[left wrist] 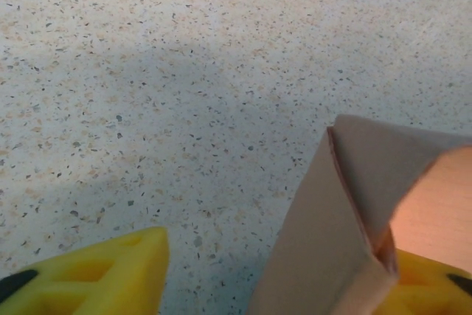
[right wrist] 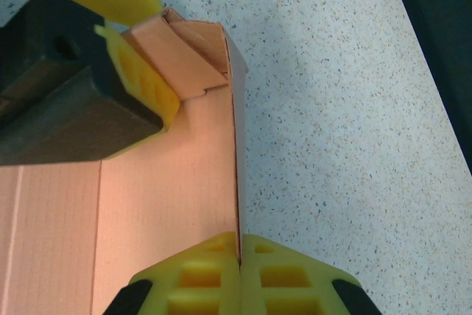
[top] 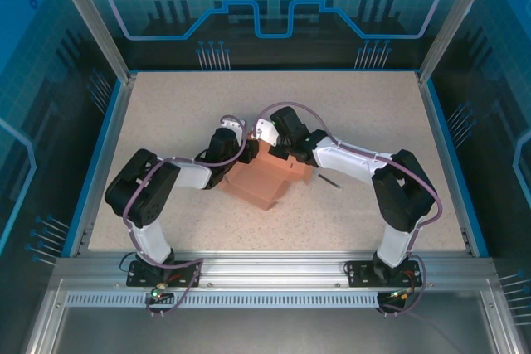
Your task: Fold the paper box
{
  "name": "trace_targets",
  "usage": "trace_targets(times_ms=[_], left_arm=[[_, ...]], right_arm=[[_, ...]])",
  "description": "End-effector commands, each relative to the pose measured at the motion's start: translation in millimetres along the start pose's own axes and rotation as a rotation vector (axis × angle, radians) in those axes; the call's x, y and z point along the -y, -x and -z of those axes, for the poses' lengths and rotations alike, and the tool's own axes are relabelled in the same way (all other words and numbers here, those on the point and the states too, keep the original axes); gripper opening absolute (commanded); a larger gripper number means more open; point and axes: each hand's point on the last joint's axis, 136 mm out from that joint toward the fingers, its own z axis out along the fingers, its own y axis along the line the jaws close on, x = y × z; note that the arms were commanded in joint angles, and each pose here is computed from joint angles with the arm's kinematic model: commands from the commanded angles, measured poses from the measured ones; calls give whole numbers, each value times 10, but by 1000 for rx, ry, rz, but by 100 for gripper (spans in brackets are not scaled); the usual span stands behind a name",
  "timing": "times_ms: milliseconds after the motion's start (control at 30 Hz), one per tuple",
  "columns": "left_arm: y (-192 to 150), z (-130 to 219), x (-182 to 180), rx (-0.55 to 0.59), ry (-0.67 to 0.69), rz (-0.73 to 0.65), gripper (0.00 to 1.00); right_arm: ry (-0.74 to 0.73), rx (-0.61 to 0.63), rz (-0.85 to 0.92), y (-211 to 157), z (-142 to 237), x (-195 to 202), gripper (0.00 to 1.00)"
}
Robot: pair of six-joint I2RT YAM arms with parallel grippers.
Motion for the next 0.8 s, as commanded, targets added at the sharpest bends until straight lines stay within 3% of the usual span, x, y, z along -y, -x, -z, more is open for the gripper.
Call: trace_targets(times_ms=[0, 233, 767], left_arm=[[201, 125, 57, 58, -43, 24, 62], [272, 220, 89, 66, -76, 32, 70], [-16, 174, 49, -75, -173, 14, 64]], right_arm=[[-4, -6, -4, 61, -8, 17, 0], [-8, -3, -1, 76, 6, 35, 0], [-3, 13, 3, 110, 44, 73, 0]])
